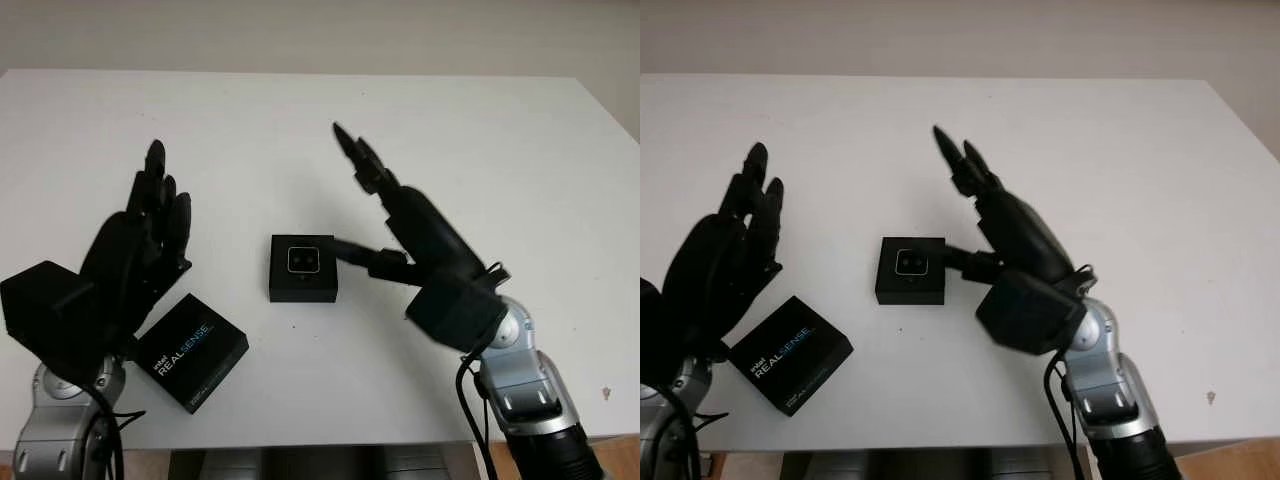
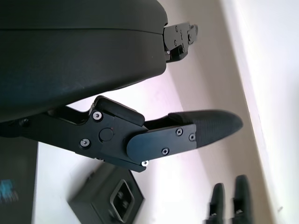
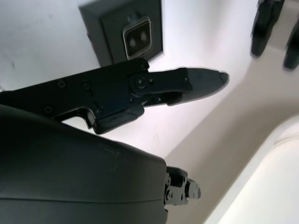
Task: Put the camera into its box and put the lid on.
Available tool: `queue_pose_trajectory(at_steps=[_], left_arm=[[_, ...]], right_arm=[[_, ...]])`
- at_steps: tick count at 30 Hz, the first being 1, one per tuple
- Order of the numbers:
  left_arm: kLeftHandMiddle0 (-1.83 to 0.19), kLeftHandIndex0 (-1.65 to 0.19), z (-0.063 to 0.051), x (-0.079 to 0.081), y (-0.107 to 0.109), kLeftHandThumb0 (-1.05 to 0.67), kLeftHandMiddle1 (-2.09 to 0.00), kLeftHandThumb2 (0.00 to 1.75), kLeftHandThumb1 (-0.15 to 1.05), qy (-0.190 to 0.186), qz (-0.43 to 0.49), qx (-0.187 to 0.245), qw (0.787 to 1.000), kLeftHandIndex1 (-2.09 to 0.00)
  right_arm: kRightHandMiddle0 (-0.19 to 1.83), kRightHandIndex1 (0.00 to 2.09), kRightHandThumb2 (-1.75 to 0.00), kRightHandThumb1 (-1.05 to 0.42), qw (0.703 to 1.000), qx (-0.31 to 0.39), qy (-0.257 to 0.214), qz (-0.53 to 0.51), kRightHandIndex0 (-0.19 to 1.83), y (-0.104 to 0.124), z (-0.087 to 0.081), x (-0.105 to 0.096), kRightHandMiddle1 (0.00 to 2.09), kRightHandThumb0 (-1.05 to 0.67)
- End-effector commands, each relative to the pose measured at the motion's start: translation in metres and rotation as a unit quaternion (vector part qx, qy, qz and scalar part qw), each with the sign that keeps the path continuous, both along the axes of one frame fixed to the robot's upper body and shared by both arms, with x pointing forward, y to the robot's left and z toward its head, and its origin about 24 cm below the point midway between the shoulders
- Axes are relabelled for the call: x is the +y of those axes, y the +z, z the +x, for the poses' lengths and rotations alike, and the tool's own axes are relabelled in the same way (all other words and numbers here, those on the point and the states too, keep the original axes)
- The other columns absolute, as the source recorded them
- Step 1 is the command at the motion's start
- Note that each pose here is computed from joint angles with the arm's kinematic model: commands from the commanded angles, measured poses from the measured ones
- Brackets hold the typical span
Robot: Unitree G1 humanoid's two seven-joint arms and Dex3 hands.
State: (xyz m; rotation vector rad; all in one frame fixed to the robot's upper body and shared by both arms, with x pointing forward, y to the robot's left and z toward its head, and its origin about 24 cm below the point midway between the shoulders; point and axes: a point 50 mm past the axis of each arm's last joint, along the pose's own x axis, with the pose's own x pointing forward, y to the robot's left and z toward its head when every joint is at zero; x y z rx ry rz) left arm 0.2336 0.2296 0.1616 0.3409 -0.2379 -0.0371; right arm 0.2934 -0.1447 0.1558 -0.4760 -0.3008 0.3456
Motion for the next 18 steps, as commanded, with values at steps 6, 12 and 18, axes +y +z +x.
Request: queue_pose_trajectory(at_steps=[6, 12, 18], left_arm=[[-0.55, -0.39, -0.006, 0.028, 0.065, -0.54, -0.25, 0.13, 1.04, 0.007, 0.120, -0.110, 0.987, -0.31], [-0.56, -0.40, -0.006, 0.040, 0.087, -0.57, -0.26, 0.04, 0.97, -0.029, 0.285, -0.072, 0.955, -0.32], [0.02, 0.03, -0.006, 0.017, 0.089, -0.84, -0.02, 0.04, 0.82, -0.151, 0.585, 0.056, 0.795, -0.03]], right_arm=[[-0.07, 0.06, -0.40, -1.05, 0.986, 0.037, 0.029, 0.157, -0.08, 0.016, 0.019, -0.027, 0.06, -0.73], [-0.13, 0.03, -0.64, -1.05, 0.981, 0.046, 0.039, 0.183, -0.15, 0.021, 0.021, -0.029, 0.02, -0.70], [-0.12, 0.03, -0.65, -1.05, 0.982, 0.049, 0.034, 0.178, -0.16, 0.022, 0.022, -0.035, 0.03, -0.66]])
